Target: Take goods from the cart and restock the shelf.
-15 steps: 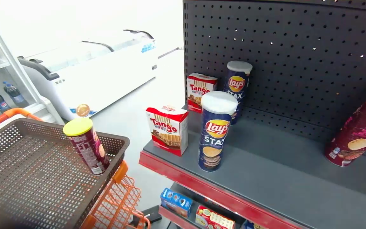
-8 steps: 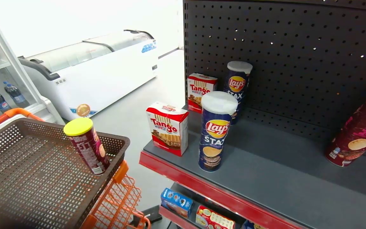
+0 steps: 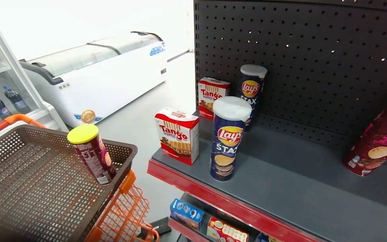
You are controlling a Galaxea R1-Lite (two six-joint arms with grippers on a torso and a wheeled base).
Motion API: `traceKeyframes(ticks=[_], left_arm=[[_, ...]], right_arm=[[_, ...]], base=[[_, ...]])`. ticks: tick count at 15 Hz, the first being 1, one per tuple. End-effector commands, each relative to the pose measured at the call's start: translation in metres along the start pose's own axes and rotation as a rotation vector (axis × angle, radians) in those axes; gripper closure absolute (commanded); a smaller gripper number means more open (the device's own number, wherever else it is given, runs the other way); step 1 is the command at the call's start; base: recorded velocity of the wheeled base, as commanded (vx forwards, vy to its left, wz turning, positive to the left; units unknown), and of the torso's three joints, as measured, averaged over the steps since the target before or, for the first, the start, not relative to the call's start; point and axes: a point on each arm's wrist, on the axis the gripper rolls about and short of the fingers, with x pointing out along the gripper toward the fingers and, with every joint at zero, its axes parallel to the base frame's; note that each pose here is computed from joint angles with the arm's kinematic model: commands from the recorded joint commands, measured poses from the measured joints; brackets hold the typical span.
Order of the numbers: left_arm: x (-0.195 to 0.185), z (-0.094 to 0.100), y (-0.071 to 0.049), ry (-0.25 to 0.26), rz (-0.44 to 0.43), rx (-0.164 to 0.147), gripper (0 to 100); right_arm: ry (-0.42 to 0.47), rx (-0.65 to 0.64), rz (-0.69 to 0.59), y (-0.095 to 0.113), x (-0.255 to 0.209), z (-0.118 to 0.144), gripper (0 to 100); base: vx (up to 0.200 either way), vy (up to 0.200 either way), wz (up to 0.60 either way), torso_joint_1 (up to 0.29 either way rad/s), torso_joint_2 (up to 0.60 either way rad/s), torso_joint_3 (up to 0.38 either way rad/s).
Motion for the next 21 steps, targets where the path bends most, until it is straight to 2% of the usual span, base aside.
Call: traceKeyframes(ticks=[1,2,3,4,5,8,12,13,14,15,16,18,21], left_arm=[[0.063,0.043,0.013,0.118,0.081,-0.009,0],[0.077,0.043,0.02,0.162,0.124,0.0,0],[0.098,0.043,0.026,0.199,0.136,0.04,0],[0.112,0.04,0.027,0.223,0.124,0.056,0],[0.126,0.036,0.028,0.243,0.116,0.055,0],[0.169,0.019,0.035,0.25,0.118,0.042,0],[0.205,-0.015,0.036,0.274,0.129,0.053,0],[0.209,-0.018,0.036,0.275,0.14,0.053,0],[0.216,-0.023,0.035,0.271,0.176,0.056,0],[0.228,-0.027,0.027,0.254,0.167,0.028,0],[0.235,-0.029,0.023,0.232,0.153,0.015,0],[0.244,-0.039,0.018,0.259,0.169,0.026,0],[0.254,-0.045,0.019,0.243,0.195,0.029,0]], right_arm=[[0.0,0.0,0.0,0.0,0.0,0.0,0],[0.0,0.0,-0.001,0.0,0.0,0.0,0],[0.0,0.0,0.0,0.0,0.0,0.0,0],[0.0,0.0,0.0,0.0,0.0,0.0,0],[0.0,0.0,-0.001,0.0,0.0,0.0,0],[0.0,0.0,0.0,0.0,0.0,0.0,0],[0.0,0.0,0.0,0.0,0.0,0.0,0],[0.0,0.0,0.0,0.0,0.0,0.0,0],[0.0,0.0,0.0,0.0,0.0,0.0,0],[0.0,0.0,0.0,0.0,0.0,0.0,0],[0.0,0.0,0.0,0.0,0.0,0.0,0],[0.0,0.0,0.0,0.0,0.0,0.0,0],[0.0,0.0,-0.001,0.0,0.0,0.0,0]], base=[[0.0,0.0,0.0,0.0,0.0,0.0],[0.0,0.0,0.0,0.0,0.0,0.0],[0.0,0.0,0.0,0.0,0.0,0.0],[0.0,0.0,0.0,0.0,0.0,0.0],[0.0,0.0,0.0,0.0,0.0,0.0],[0.0,0.0,0.0,0.0,0.0,0.0],[0.0,0.0,0.0,0.0,0.0,0.0],[0.0,0.0,0.0,0.0,0.0,0.0],[0.0,0.0,0.0,0.0,0.0,0.0],[0.0,0.0,0.0,0.0,0.0,0.0],[0.0,0.0,0.0,0.0,0.0,0.0],[0.0,0.0,0.0,0.0,0.0,0.0],[0.0,0.0,0.0,0.0,0.0,0.0]])
